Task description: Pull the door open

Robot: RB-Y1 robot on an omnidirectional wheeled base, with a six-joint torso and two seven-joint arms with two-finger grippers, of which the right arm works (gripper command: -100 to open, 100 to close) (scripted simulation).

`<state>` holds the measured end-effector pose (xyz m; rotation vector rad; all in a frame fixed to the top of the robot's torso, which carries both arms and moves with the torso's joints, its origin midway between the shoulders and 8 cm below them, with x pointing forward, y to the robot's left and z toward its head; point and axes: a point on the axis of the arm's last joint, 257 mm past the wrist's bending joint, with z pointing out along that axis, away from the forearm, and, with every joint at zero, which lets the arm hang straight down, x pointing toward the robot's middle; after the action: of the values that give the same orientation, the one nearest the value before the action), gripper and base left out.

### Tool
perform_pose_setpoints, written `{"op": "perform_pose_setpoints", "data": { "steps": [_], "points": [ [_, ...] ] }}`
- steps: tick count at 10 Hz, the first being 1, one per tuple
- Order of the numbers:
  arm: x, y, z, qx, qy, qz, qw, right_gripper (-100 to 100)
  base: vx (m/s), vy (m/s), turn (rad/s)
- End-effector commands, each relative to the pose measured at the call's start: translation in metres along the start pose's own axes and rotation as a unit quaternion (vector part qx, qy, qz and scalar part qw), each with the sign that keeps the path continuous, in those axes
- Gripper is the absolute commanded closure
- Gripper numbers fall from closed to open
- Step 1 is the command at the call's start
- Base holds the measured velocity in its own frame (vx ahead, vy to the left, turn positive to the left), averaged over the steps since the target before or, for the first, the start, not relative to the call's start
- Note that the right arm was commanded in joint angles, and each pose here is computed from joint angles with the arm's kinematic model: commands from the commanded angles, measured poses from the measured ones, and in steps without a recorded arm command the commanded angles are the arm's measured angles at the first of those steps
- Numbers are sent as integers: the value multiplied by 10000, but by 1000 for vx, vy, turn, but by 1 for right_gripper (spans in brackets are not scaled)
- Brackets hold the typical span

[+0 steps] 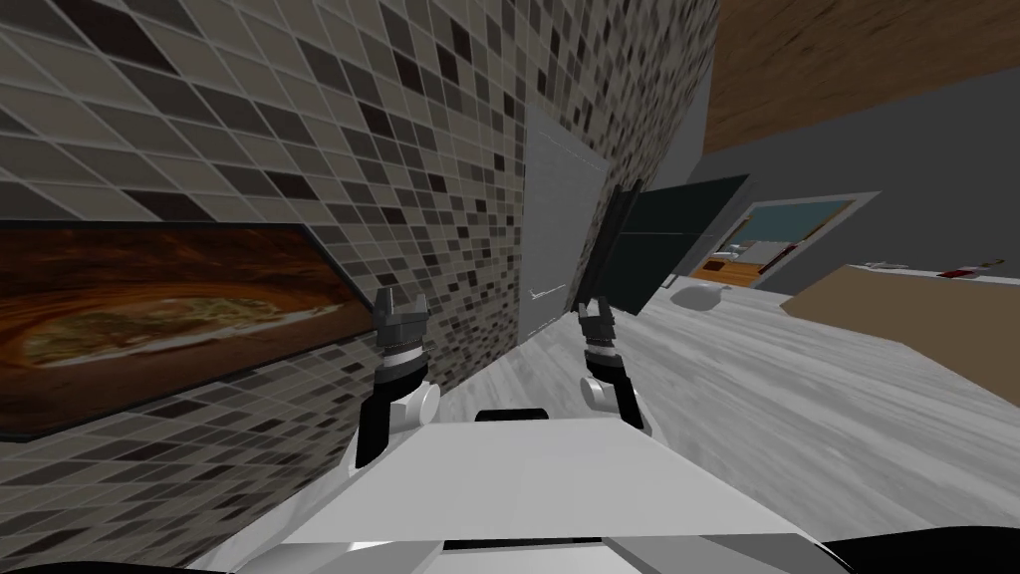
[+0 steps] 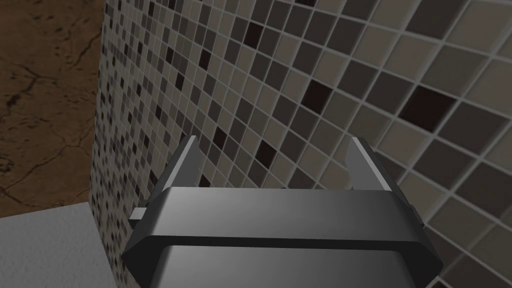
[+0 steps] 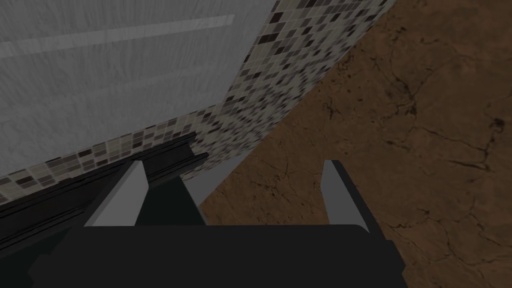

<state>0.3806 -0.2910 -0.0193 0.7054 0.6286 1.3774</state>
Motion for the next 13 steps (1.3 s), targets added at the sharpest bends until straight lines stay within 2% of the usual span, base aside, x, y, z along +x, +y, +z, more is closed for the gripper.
{"op": "perform_pose_setpoints", "data": {
  "steps": [1,5,6,7,8,9,13],
  "points": [
    [-5,-153,-31,115,12,10,9999,-100,36,-49,75],
    [-3,-499,-90,361,49,46,9993,-100,49,-73,129],
    [-7,-528,-104,395,46,44,9992,-100,27,-50,56],
    [-8,-657,-133,493,57,55,9988,-100,54,-60,112],
    [1,-709,-123,500,78,71,9987,-100,57,-98,184],
    [-10,-791,-166,597,68,65,9982,-100,42,-81,69],
    [-15,-1054,-238,806,88,83,9967,-100,34,-59,92]
  ]
}}
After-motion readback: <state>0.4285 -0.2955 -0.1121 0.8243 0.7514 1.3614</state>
